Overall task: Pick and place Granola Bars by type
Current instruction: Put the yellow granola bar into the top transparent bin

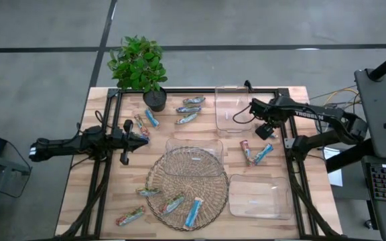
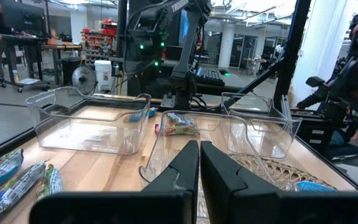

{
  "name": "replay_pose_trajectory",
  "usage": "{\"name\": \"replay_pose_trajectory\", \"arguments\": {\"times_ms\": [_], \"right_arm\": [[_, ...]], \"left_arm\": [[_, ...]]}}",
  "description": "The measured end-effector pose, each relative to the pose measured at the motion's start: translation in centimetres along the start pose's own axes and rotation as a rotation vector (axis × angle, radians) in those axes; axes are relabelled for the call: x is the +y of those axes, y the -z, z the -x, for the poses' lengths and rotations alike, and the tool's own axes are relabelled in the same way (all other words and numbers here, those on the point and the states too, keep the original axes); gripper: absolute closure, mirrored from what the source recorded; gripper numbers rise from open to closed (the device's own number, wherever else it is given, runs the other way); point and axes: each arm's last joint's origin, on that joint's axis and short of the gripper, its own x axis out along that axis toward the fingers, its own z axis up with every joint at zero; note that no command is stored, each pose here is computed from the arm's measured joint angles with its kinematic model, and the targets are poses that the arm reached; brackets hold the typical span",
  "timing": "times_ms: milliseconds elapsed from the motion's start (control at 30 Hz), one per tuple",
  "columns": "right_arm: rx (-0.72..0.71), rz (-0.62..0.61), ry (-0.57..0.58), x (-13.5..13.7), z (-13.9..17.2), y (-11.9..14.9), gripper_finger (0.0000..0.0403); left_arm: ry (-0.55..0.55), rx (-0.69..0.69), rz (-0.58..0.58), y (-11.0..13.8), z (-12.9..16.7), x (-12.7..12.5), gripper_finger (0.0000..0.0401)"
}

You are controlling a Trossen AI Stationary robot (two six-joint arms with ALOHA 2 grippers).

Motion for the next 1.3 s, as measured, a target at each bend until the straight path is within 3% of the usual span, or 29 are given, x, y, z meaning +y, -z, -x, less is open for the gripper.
{"name": "replay_pose_trajectory", "arguments": {"times_ms": [233,367,767,1033,1300], "right_arm": [[0.003,-0.020,-0.037,0.1,-0.7,0.0,0.0202],[0.002,-0.096,-0.066,0.3,-1.0,0.0,0.0202],[0.058,-0.132,-0.038,0.9,-3.2,-0.9,0.0202],[0.091,-0.228,-0.031,0.5,-4.2,-1.5,0.0202],[0.124,-0.254,-0.068,0.6,-5.0,-1.7,0.0209]], "left_arm": [[0.000,0.000,0.000,0.0,0.0,0.0,0.0401],[0.000,0.000,0.000,0.0,0.0,0.0,0.0401],[0.000,0.000,0.000,0.0,0.0,0.0,0.0401],[0.000,0.000,0.000,0.0,0.0,0.0,0.0401],[0.000,0.000,0.000,0.0,0.0,0.0,0.0401]]}}
